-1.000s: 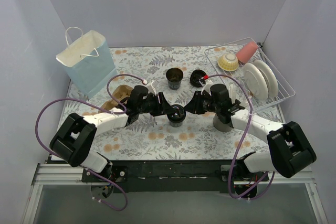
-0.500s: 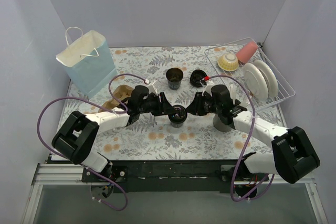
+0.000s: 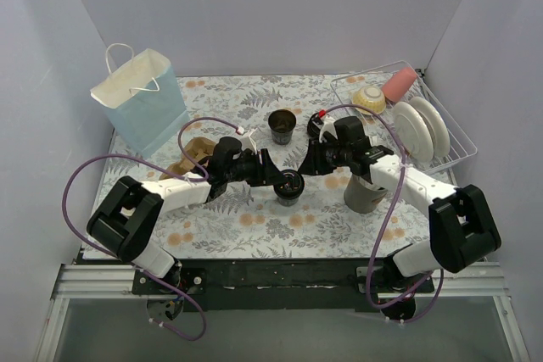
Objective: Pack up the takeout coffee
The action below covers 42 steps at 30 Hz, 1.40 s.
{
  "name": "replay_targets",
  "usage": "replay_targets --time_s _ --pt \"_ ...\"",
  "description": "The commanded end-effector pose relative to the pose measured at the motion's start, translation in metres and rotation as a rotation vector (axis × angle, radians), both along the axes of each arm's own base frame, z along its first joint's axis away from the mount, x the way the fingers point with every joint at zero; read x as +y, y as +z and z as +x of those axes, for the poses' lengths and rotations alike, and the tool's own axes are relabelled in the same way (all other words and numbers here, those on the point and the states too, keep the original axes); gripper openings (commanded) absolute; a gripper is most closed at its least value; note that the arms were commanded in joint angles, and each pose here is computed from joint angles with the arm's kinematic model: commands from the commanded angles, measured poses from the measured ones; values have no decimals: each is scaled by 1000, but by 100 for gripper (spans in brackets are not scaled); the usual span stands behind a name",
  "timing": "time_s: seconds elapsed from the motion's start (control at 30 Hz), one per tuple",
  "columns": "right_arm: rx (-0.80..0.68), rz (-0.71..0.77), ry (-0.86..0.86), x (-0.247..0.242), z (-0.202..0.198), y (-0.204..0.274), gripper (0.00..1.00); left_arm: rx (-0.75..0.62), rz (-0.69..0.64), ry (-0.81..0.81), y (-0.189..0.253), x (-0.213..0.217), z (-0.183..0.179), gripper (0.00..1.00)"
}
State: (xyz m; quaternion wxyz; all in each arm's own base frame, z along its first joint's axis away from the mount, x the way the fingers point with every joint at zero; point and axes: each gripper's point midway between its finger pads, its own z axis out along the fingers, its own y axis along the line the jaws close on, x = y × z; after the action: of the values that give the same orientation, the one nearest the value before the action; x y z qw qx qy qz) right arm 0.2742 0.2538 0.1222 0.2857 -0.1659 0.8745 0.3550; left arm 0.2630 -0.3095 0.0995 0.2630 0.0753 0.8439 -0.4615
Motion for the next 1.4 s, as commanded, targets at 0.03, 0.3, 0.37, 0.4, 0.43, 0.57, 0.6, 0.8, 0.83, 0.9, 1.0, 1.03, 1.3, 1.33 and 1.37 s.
replay_targets --time_s 0.03,0.3,0.37,0.4,0.43,0.57,0.6,0.8,0.83,0.9,1.0,1.03,1.3,1.33,1.37 --pt "-4 13 129 11 -5 6 32 244 336 21 -105 54 -49 43" --pt "54 39 228 16 -21 -10 32 248 344 33 -107 56 -48 43" --pt "67 40 243 13 -28 -16 32 254 348 37 -109 57 -49 43" --pt "76 37 246 12 -30 -19 32 254 351 39 -110 58 -50 43" --pt "82 21 242 10 -30 -24 31 256 352 41 -111 59 -50 43" --pt "143 -54 203 -1 -34 -50 31 272 358 58 -116 61 -53 42" --pt "159 -71 190 -4 -35 -57 31 276 363 64 -117 62 -54 42" --pt "230 -160 123 -26 -53 -95 29 299 365 93 -126 67 -59 41" --pt "226 -175 105 -30 -53 -99 29 298 367 94 -127 66 -60 41" --pt "230 -191 84 -36 -57 -104 29 293 378 101 -128 68 -61 41" --pt "215 -207 58 -41 -56 -106 28 302 390 109 -133 70 -67 40" --pt "211 -203 49 -40 -53 -104 28 298 382 106 -132 68 -68 40" --pt "37 -61 -22 -14 0 -2 36 300 356 100 -123 58 -66 40" --pt "18 -44 -30 -12 5 10 38 302 359 101 -124 59 -66 40" --pt "20 -35 -37 -12 5 14 41 301 358 101 -123 59 -66 40"
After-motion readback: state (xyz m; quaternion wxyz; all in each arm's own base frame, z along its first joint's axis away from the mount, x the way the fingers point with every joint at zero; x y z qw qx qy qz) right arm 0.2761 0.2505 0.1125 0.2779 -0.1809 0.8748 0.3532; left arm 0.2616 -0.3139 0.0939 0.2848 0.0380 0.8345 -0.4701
